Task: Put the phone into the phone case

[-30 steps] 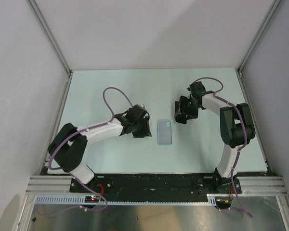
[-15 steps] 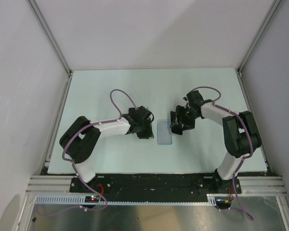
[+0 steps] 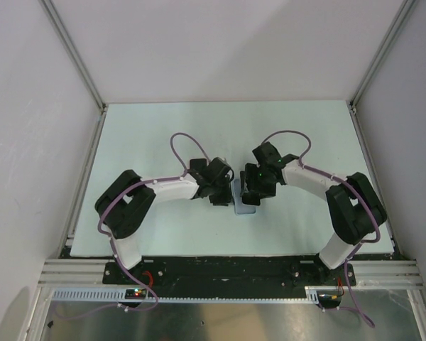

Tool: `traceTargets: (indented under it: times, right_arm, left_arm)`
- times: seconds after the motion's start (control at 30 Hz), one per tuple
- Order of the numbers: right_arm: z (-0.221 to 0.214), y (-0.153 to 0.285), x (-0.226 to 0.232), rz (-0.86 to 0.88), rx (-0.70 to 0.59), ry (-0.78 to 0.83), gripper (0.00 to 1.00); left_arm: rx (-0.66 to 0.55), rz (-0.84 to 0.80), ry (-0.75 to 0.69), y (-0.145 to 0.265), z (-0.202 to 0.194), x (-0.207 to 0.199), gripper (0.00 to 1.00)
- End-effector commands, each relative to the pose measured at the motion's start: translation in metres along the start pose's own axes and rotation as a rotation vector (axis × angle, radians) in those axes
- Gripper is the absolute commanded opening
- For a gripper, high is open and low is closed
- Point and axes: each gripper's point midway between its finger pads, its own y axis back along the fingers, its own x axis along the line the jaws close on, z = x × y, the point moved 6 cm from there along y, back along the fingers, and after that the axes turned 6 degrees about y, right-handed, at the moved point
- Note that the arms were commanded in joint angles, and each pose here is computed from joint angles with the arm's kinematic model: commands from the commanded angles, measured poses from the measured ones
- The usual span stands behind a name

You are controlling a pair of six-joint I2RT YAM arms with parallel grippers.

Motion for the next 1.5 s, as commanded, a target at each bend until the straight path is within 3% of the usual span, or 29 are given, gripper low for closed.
traceTargets:
  times: [0.0, 0.4, 0.93, 1.17, 1.47]
  right_arm:
    - [0.004, 0.006, 0.010, -0.063, -0.082, -0.024, 0.17]
    - [-0.010, -0.008, 0.018, -0.171, -0.098, 0.032, 0.17]
    - [-0.035, -0.013, 0.021, -0.248, -0.177, 0.107, 0.27]
    - [-0.036, -0.007, 0.016, -0.255, -0.208, 0.113, 0.42]
    - [-0.034, 0.015, 0.023, -0.211, -0.250, 0.145, 0.72]
  left_arm:
    - [0.003, -0.050, 0.005, -0.002, 0.000, -0.018, 0.33]
    - [0.006, -0.064, 0.010, -0.001, -0.003, -0.019, 0.32]
    - [-0.010, -0.063, 0.027, 0.006, 0.000, -0.011, 0.30]
    - [-0.013, -0.063, 0.030, 0.007, 0.001, -0.010, 0.29]
    - [-0.016, -0.069, 0.026, 0.010, 0.000, -0.010, 0.29]
